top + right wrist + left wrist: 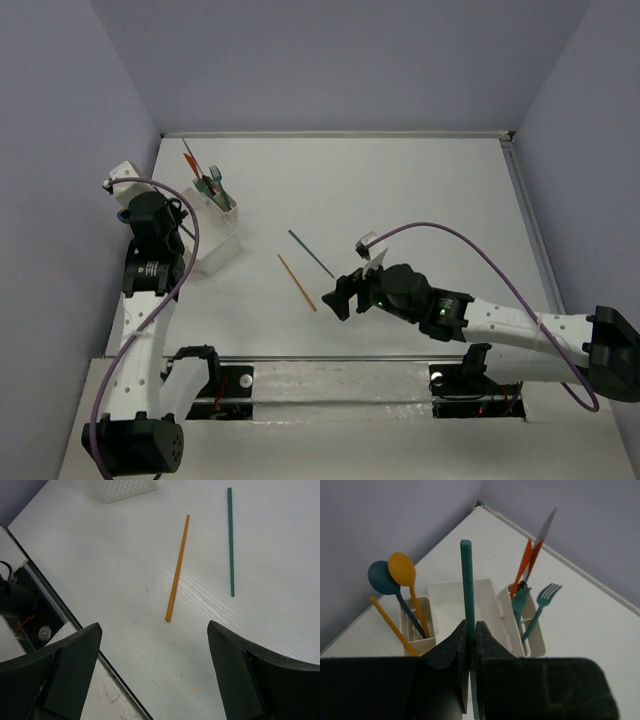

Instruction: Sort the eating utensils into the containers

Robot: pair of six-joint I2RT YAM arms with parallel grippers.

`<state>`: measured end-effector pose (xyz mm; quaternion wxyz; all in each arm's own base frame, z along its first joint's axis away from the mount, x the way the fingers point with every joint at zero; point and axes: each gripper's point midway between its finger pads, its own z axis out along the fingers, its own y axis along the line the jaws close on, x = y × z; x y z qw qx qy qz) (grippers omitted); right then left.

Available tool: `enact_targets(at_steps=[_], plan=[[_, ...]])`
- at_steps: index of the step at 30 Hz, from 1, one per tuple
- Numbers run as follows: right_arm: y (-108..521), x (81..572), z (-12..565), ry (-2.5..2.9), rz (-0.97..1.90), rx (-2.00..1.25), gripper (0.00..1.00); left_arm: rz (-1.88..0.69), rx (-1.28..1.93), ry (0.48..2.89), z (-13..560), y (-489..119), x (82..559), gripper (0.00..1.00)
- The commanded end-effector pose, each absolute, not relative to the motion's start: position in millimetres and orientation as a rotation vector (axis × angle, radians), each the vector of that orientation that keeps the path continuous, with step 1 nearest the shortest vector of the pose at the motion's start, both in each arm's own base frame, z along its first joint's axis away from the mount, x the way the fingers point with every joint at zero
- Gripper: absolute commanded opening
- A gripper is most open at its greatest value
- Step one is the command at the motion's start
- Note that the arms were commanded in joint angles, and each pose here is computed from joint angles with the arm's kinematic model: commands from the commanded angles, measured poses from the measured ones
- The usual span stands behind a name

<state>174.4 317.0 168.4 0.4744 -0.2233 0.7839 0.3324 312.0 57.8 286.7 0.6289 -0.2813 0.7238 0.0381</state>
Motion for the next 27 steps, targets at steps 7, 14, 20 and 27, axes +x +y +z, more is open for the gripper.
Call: enact_targets(at_steps=[7,14,20,27], plan=[[315,167,193,1.819,0.898,-0.542,0.93,0.328,-0.852,1.517,280,136,312,0.00],[310,167,195,1.806,0.897,-0.523,0.93,0.419,-0.853,1.563,251,149,319,0.00],[304,168,200,1.798,0.889,-0.506,0.92,0.459,-0.861,1.603,231,158,323,0.00],[311,168,191,1.843,0.881,-0.524,0.92,0.413,-0.824,1.622,228,152,331,0.15]])
